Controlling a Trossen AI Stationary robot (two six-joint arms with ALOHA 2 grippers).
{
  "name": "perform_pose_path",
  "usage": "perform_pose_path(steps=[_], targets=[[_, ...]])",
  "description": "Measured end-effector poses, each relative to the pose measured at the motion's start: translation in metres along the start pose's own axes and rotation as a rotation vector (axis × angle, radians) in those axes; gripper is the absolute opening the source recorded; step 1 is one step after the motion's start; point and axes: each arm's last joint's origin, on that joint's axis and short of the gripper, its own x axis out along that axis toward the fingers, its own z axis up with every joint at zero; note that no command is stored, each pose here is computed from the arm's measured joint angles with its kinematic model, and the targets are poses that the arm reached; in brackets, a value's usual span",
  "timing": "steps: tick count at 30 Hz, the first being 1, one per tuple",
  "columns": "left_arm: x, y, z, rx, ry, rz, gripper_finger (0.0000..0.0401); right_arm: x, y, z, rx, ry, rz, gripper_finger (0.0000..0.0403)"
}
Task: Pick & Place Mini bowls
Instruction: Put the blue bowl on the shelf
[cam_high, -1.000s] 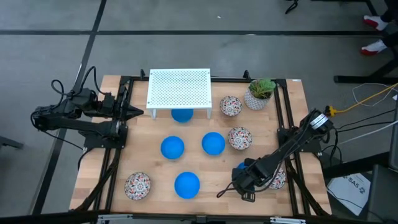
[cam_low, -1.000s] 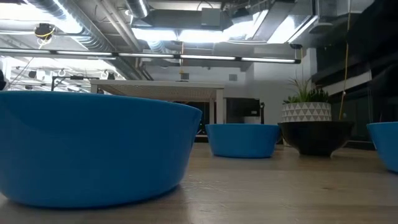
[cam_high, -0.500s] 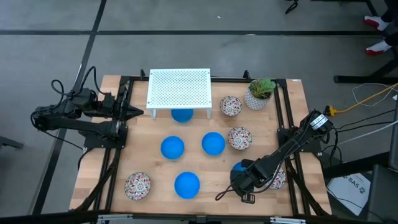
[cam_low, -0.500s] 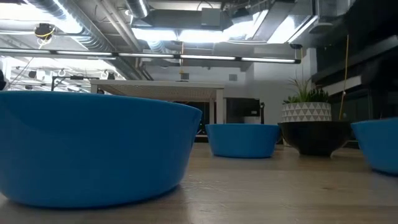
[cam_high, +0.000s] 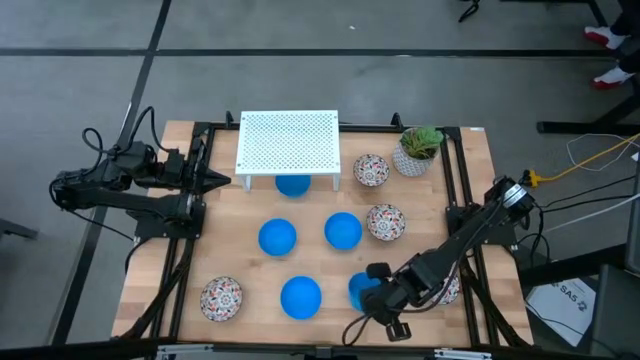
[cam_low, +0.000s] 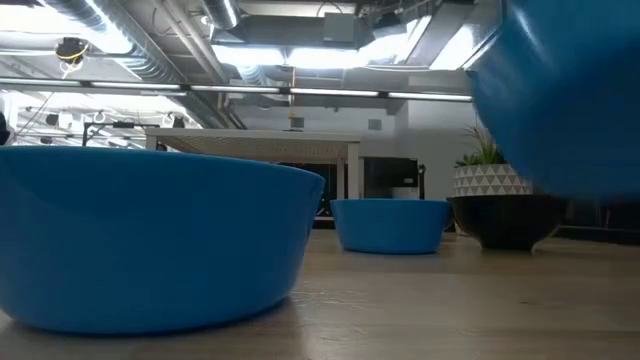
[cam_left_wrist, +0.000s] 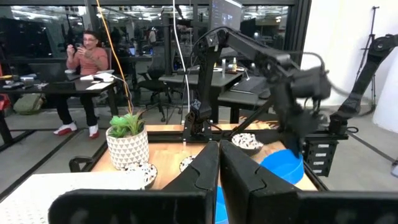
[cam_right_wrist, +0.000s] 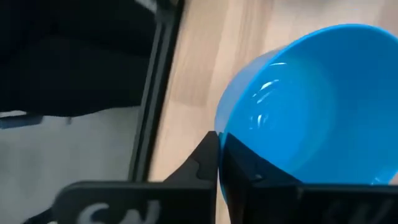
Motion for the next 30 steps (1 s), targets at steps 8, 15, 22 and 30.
perform_pose_path(steps=[8,15,22,30], targets=[[0.0,0.0,0.0,0.0,0.0,0.0,0.0012,-0.054,-0.002,0.041,-0.27,-0.184,-0.163,0.0007],[0.0,0.0,0.0,0.0,0.0,0.0,0.0008,-0.067,-0.009,0.052,-0.555,-0.195,-0.148,0.0006],[0.0,0.0,0.0,0.0,0.0,0.0,0.0012,-0.051,-0.015,0.041,-0.657,-0.1,-0.137,0.0007],[0.002,-0.001,0.001,0.026,-0.02,-0.041,0.001,-0.06,-0.03,0.027,-0.662,-0.196,-0.146,0.0004]])
